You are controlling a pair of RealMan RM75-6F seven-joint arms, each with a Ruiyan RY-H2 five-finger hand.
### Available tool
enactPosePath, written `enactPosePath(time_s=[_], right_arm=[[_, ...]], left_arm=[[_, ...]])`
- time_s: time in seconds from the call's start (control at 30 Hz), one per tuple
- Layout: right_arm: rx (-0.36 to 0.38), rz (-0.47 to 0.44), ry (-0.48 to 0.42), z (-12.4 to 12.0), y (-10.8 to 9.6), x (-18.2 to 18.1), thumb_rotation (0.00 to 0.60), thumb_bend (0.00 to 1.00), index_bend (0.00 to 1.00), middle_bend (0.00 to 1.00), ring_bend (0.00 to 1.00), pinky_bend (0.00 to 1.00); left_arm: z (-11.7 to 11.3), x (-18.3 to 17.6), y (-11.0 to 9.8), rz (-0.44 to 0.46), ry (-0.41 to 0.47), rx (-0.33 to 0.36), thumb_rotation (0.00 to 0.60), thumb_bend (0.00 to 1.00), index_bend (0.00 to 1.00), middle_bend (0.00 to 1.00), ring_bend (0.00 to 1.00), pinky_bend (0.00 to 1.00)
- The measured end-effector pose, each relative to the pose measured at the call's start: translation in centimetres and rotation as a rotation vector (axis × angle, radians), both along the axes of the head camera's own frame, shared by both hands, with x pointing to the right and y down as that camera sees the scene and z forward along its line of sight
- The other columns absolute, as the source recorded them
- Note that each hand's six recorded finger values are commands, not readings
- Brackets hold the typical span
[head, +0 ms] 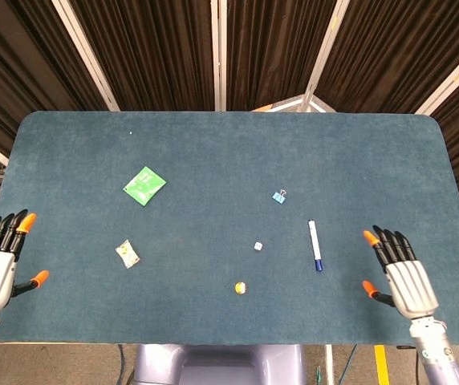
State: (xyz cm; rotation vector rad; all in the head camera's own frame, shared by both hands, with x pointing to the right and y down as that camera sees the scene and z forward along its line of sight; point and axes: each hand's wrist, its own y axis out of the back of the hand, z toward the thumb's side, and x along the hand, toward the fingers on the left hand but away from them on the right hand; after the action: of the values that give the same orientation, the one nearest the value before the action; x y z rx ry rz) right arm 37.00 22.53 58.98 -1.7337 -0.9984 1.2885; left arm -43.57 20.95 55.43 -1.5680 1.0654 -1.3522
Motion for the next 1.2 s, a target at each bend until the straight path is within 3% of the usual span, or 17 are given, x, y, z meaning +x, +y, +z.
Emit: enactPosePath(time_s=[0.43, 0.6, 0.87, 1.2], right_arm=[[-0.055, -0.078, -0.083, 0.8, -4.1, -8.8, 0.6, 0.16, 0.3, 0.02, 0.0, 0.0], [-0.112, -0.051, -0.074, 2.9, -5.1, -12.2, 0.6, 0.16, 0.34, 0.06, 0.0, 0.0], [-0.221, 0.001, -0.087, 7.5, -4.9, -18.2, 0.6, 0.16, 0.34, 0.06, 0.0, 0.0], [-0.227, 0.018, -0.063, 10.4, -5.8, -21.3, 0.6, 0.16, 0.4, 0.09, 0.0, 0.0]], left_arm=[[-0.1, -0.5, -0.1, -0.012, 0.003, 0.002, 0.6, 0.0, 0.0, 0.0, 0.0, 0.0], [-0.2, -0.8, -0.1, -0.017, 0.011, 0.002, 0.6, 0.0, 0.0, 0.0, 0.0, 0.0], [-0.7, -1.2, -0.2, -0.027, 0.031, 0.012, 0.6, 0.0, 0.0, 0.0, 0.0, 0.0], [-0.8, -1.6, -0.4, -0.037, 0.036, 0.011, 0.6, 0.0, 0.0, 0.0, 0.0, 0.0]])
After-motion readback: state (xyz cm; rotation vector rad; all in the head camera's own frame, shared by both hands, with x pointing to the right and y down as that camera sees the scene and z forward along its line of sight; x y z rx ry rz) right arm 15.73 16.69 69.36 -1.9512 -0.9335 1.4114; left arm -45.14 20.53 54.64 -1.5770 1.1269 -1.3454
